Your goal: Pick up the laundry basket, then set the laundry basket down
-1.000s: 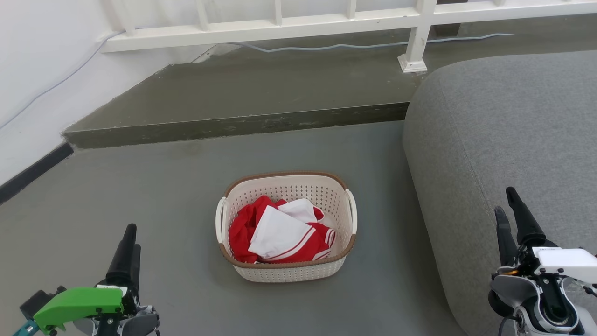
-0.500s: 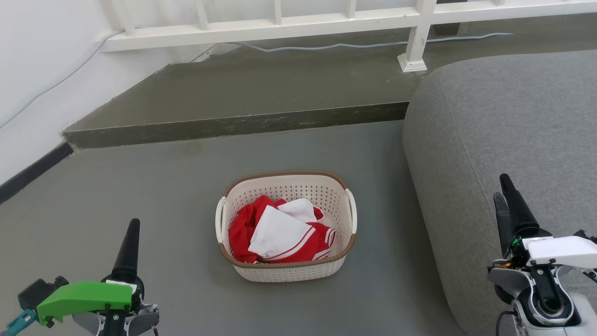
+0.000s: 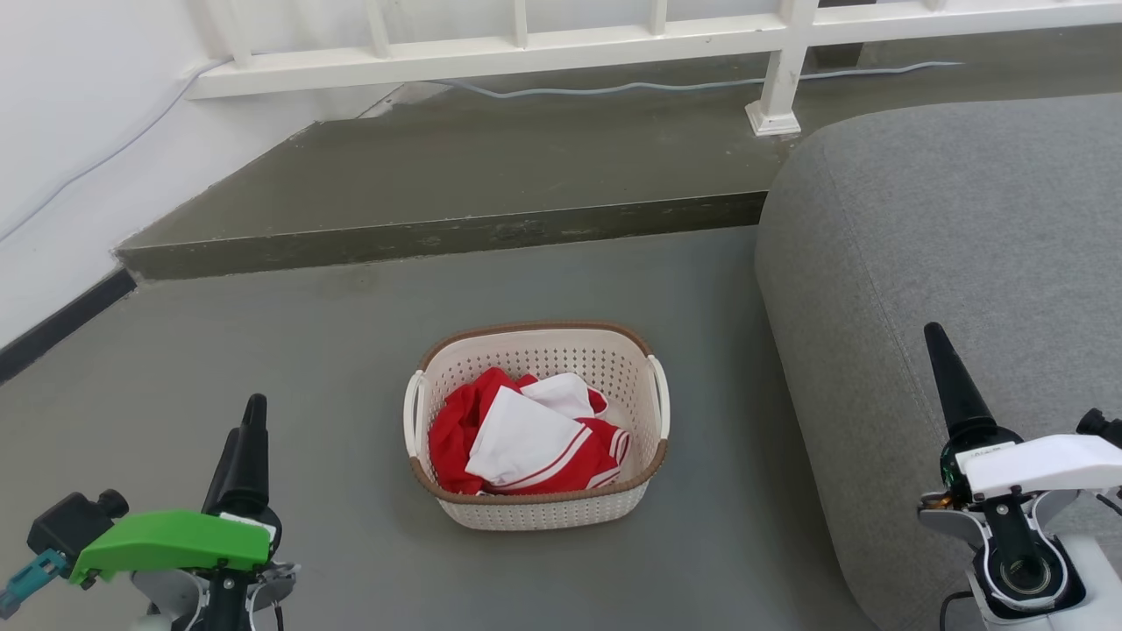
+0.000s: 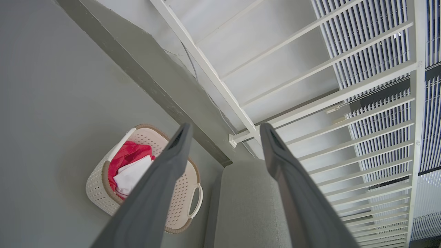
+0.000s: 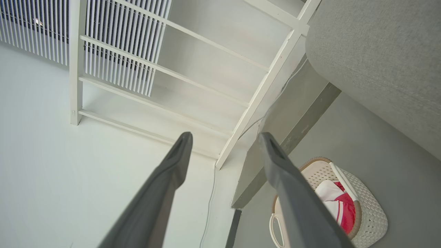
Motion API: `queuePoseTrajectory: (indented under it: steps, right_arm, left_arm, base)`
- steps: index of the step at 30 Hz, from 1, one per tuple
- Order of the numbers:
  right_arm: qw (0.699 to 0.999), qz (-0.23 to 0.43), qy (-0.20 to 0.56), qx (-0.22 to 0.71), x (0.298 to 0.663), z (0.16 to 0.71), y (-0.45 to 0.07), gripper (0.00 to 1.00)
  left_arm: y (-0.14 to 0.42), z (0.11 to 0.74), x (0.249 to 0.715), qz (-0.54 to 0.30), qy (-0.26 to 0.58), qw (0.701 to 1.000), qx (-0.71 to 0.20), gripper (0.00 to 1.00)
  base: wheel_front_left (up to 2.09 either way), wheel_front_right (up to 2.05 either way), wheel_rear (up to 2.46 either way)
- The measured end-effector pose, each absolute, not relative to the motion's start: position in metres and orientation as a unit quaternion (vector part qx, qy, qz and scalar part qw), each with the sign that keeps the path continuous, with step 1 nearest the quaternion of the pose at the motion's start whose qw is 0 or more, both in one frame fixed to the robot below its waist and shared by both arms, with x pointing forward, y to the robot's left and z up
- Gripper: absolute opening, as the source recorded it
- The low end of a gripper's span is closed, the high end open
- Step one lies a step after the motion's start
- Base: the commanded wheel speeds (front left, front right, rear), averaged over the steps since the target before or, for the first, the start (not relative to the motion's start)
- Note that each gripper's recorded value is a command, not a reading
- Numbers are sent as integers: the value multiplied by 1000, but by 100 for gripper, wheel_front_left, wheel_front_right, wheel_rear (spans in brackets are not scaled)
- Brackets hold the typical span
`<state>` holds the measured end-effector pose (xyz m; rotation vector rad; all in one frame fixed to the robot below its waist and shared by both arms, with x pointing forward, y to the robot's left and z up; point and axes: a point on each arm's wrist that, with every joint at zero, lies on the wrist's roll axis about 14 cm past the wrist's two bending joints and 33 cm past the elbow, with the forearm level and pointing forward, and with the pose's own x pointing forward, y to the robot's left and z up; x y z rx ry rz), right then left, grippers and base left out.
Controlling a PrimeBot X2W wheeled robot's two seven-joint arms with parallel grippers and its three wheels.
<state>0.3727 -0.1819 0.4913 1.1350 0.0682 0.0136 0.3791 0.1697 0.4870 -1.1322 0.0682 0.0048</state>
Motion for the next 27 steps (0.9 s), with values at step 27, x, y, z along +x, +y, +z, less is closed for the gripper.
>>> queuePoseTrajectory:
  steps: [27]
  right_arm:
    - [944,41,13,328,380,504,-172,100]
  left_arm:
    - [158,496,382,-16,17,944,-329,100]
  base:
    - [0,0,0]
